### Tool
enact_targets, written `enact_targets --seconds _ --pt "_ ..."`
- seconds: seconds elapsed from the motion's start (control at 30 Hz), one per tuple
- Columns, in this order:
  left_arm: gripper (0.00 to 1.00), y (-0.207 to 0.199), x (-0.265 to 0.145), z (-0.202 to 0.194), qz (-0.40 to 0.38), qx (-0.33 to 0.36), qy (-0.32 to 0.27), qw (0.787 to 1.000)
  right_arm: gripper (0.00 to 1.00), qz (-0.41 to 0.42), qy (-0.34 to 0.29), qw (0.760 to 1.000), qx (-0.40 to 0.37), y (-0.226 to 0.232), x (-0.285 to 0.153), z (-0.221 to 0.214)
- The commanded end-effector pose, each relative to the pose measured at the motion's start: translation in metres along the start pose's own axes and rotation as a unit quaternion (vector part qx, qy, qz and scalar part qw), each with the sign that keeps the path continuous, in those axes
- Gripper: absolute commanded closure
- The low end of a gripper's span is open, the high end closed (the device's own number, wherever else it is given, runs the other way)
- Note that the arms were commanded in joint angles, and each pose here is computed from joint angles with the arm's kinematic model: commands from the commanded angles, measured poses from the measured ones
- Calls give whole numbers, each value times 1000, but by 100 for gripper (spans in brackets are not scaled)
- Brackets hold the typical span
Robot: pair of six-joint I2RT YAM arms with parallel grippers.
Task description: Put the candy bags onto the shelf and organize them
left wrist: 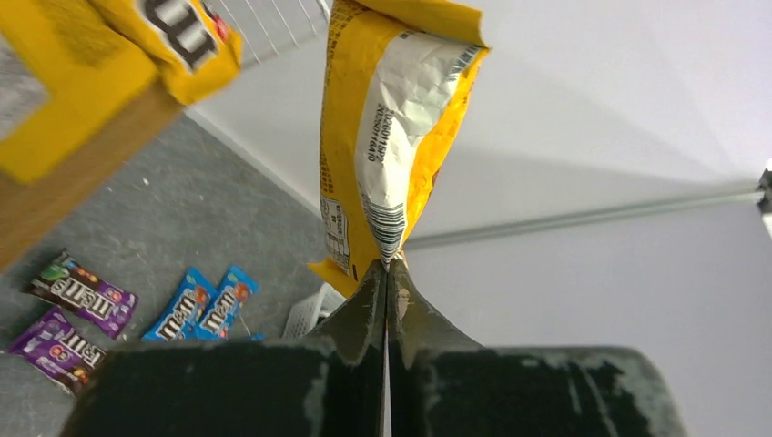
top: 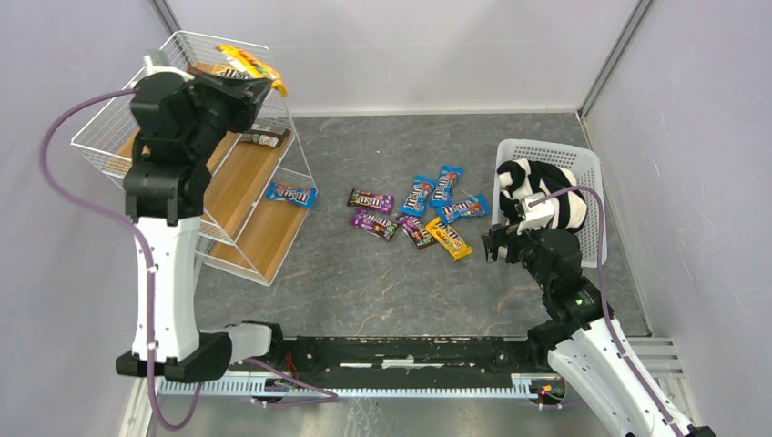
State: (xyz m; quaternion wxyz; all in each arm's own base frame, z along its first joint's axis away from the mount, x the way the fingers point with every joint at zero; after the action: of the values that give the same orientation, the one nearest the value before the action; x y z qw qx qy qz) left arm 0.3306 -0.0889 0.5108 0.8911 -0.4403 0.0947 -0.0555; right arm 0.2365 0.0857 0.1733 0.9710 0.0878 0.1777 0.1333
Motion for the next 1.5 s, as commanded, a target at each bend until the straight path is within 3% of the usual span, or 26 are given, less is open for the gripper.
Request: enact_targets --seconds 0.0,0.33,0.77,1.47 --pt "98 5 -33 42 30 -36 -92 995 2 15 -20 1000 6 8 -1 14" --pt "98 31 -79 76 102 -60 -201 972 2 25 -25 999 7 11 -2 14" --pt "98 64 -68 69 153 -78 -217 961 2 33 -30 999 8 13 -4 15" --pt "98 82 -49 72 177 -84 -231 953 2 34 -30 999 8 13 -4 14"
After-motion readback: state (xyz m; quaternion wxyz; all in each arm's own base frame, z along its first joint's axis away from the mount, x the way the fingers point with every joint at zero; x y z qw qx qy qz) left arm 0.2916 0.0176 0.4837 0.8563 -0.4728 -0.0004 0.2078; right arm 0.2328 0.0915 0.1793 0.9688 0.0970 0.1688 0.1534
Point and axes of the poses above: each gripper's point midway between its finger pads, its own x axis out along the fingers, its own y axis along the line the jaws close on, z = x × y, the point moved 1 cm from there along -x, back along the fingers, and after that the axes turned 11 degrees about x, right-handed, at the moved point
